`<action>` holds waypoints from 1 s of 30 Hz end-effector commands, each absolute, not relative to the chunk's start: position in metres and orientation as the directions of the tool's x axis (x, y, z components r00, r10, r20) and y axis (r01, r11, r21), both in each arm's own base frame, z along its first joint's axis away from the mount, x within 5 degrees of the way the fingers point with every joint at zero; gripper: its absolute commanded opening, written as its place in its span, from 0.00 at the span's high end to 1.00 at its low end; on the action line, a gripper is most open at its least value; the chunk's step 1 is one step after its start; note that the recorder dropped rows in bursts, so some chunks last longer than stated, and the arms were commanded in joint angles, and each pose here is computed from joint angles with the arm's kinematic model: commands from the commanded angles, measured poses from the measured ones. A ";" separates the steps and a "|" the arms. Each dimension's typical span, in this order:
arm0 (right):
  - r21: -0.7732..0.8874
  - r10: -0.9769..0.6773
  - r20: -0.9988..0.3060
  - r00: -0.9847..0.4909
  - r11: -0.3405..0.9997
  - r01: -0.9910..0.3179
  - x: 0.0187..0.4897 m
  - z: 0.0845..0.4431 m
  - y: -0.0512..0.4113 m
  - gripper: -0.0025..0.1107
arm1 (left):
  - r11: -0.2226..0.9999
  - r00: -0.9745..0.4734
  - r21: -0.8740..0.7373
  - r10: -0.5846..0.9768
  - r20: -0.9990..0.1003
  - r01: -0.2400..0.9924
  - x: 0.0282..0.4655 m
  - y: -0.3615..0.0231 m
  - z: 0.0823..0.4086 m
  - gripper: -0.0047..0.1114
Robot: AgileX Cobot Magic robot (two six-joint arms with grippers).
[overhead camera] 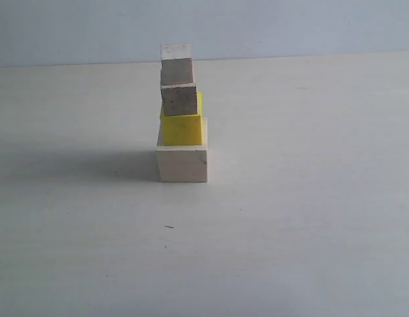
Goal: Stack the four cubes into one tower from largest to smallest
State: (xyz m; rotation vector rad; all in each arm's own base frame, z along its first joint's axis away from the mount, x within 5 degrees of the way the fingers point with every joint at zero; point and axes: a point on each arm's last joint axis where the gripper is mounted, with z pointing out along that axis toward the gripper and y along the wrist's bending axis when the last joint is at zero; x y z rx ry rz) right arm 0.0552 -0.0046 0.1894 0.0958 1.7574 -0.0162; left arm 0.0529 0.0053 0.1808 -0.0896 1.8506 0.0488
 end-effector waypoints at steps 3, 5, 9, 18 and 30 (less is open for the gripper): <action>0.011 0.014 -0.980 -0.199 1.000 0.016 0.055 0.187 -0.002 0.98 | 0.996 -0.264 -0.009 -0.031 -0.964 -0.086 0.053 0.005 0.181 0.96; 0.007 0.007 -0.980 -0.201 1.000 0.004 0.055 0.187 -0.001 0.98 | 0.996 -0.264 -0.009 -0.031 -0.964 -0.086 0.053 0.005 0.181 0.96; -0.006 -0.003 -0.968 -0.249 1.000 0.012 0.054 0.183 -0.002 0.98 | 0.996 -0.264 -0.009 -0.031 -0.964 -0.086 0.053 0.005 0.181 0.96; -0.022 -0.019 -0.968 -0.250 1.000 0.007 0.054 0.183 -0.002 0.98 | 0.996 -0.264 -0.009 -0.031 -0.964 -0.086 0.053 0.005 0.181 0.96; -0.022 -0.019 -0.968 -0.250 1.000 0.007 0.054 0.183 -0.002 0.98 | 0.996 -0.264 -0.009 -0.031 -0.964 -0.086 0.053 0.005 0.181 0.96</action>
